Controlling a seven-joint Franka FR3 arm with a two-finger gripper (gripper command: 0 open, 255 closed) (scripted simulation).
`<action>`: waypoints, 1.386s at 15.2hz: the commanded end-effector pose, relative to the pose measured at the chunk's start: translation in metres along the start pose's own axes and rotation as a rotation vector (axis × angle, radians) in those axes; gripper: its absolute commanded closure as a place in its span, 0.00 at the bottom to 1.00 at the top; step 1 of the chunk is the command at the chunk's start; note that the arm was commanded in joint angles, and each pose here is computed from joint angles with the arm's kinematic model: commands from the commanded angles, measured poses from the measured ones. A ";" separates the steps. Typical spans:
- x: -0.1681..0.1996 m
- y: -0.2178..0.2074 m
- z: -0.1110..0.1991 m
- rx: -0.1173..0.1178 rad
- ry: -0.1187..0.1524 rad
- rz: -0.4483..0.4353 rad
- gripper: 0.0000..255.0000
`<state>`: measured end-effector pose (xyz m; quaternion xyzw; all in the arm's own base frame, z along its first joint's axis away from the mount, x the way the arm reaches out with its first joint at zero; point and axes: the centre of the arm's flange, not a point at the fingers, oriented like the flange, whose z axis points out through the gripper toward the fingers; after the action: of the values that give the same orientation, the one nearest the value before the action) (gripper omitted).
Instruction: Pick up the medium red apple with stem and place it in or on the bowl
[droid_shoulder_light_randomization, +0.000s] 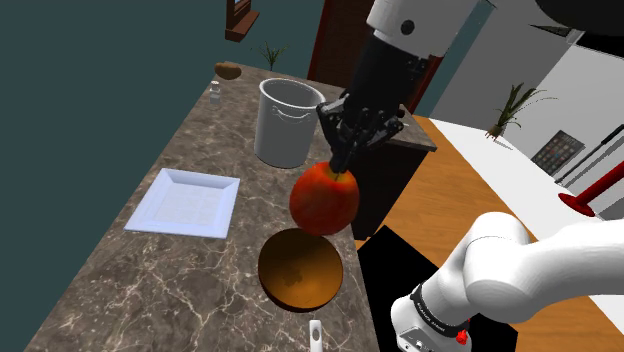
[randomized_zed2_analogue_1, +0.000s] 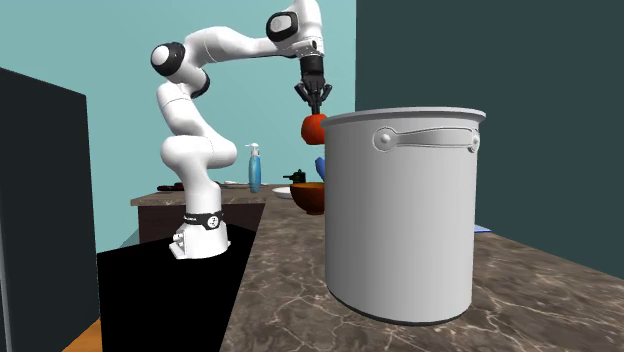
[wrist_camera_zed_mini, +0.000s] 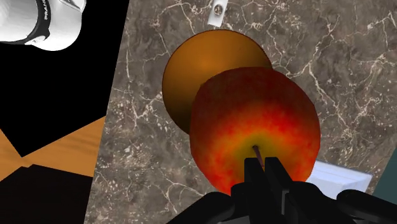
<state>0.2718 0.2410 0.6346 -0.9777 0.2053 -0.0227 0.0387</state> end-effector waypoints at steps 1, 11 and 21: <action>-0.013 -0.001 0.000 0.000 0.000 0.001 1.00; -0.015 0.004 0.053 0.000 0.000 0.001 1.00; -0.017 0.008 0.106 0.000 0.000 0.001 1.00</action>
<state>0.2607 0.2479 0.5342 -0.9776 0.2056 -0.0223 0.0383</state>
